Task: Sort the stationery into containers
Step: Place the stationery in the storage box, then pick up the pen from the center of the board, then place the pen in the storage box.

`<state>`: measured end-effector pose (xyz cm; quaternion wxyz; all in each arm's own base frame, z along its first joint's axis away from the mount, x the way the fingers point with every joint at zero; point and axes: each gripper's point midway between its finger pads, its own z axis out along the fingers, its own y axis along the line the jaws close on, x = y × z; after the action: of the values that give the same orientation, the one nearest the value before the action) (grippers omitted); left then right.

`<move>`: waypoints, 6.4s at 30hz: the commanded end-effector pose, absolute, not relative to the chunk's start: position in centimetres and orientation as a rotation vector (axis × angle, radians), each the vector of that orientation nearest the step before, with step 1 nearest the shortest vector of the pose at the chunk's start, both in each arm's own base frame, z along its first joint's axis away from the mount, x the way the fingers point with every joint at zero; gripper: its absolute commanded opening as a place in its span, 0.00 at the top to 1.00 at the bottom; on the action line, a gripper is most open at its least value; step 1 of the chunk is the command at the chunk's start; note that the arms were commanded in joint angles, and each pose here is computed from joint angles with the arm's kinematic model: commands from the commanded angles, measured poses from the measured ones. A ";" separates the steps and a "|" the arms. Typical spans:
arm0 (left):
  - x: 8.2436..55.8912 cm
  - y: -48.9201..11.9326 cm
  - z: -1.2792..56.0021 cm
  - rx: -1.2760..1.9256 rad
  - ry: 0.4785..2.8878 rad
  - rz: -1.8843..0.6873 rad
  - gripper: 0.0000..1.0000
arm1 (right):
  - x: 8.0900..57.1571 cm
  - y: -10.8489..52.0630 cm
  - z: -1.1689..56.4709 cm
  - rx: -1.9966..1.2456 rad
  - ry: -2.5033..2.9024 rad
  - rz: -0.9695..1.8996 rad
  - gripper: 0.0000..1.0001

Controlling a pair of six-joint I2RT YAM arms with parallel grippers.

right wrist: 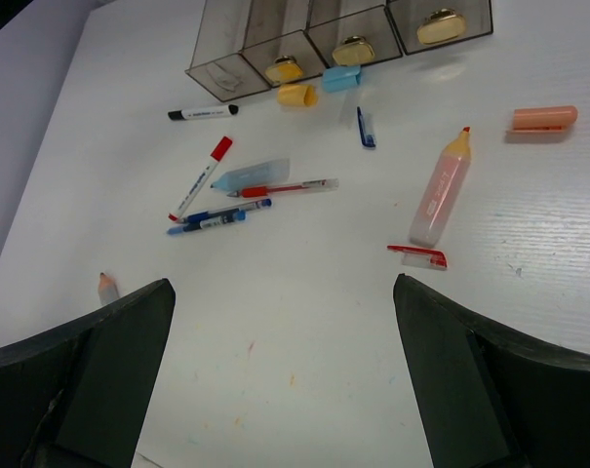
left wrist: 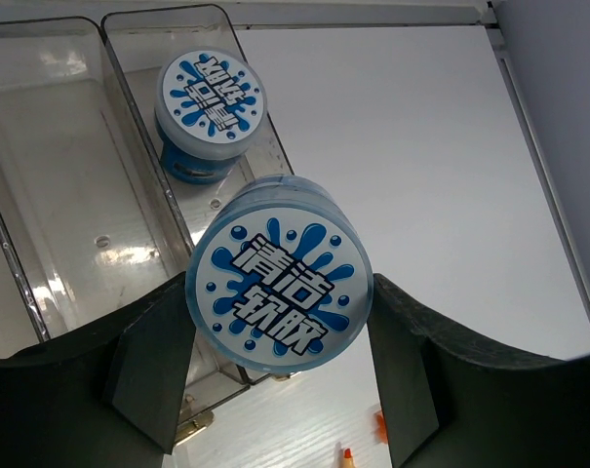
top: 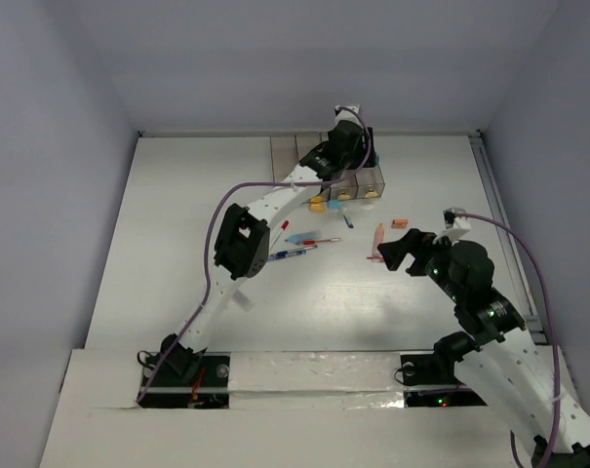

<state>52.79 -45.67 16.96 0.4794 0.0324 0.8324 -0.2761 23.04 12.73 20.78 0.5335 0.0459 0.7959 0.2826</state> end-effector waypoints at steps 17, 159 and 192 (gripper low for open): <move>53.0 -46.9 19.7 0.076 1.951 -0.717 0.70 | 23.0 13.0 21.1 0.082 1.886 0.686 0.00; 21.5 -5.7 36.3 -0.161 1.394 -0.352 0.01 | 40.2 46.9 1.6 -1.270 2.169 0.405 0.78; 24.1 -10.9 32.8 0.012 1.569 -0.409 0.01 | 60.7 18.9 21.3 -0.050 1.942 0.242 1.00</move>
<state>23.81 -9.63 32.30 0.6921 -0.0110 0.7036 -0.1607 61.16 16.69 23.25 0.5789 -0.0053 0.8097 0.0964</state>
